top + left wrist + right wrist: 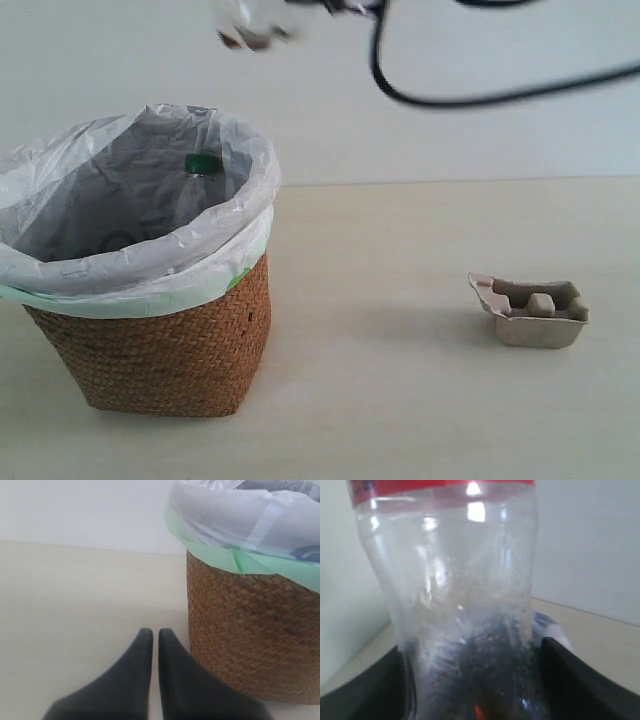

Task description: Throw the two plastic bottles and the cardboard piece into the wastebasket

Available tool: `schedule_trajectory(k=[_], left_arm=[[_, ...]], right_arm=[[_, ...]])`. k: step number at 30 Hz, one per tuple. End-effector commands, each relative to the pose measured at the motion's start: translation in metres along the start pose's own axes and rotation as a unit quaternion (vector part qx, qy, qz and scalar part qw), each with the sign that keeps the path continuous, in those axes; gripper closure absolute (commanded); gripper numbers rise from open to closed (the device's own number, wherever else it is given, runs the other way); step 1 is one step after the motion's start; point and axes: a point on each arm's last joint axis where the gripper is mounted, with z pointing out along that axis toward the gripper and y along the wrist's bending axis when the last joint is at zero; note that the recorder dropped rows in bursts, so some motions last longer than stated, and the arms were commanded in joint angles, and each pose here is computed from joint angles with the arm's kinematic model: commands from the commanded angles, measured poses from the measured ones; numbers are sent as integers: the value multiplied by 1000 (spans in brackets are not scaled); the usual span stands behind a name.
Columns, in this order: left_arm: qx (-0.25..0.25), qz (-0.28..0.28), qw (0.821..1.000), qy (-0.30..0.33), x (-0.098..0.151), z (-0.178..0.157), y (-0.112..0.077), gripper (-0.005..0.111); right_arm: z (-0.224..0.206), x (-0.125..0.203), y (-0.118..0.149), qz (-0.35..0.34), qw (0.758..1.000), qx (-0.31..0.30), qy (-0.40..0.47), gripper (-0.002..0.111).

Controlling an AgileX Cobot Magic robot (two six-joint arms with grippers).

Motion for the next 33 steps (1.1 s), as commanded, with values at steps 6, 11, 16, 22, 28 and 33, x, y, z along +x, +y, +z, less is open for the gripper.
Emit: schedule_trajectory(k=[6,11,16,22,28,33], left_arm=[[-1,-1,1000,-3,1,0,0,103],[-1,-1,1000,-3,1,0,0,103],[-1,-1,1000,-3,1,0,0,103],[-1,-1,1000,-3,1,0,0,103],[-1,-1,1000,-3,1,0,0,103],[-1,-1,1000,-3,1,0,0,103]], right_arm=[[22,-14,-13,-12,991,88,95,43],[12,-20,-37,-42,982,150,102,46],[-14,-23,-86,-42,949,267,159,46],[-45,-20,-132,-23,898,371,237,46],[-55,-11,-154,7,868,402,291,46],[-34,43,-178,-45,829,367,421,46]])
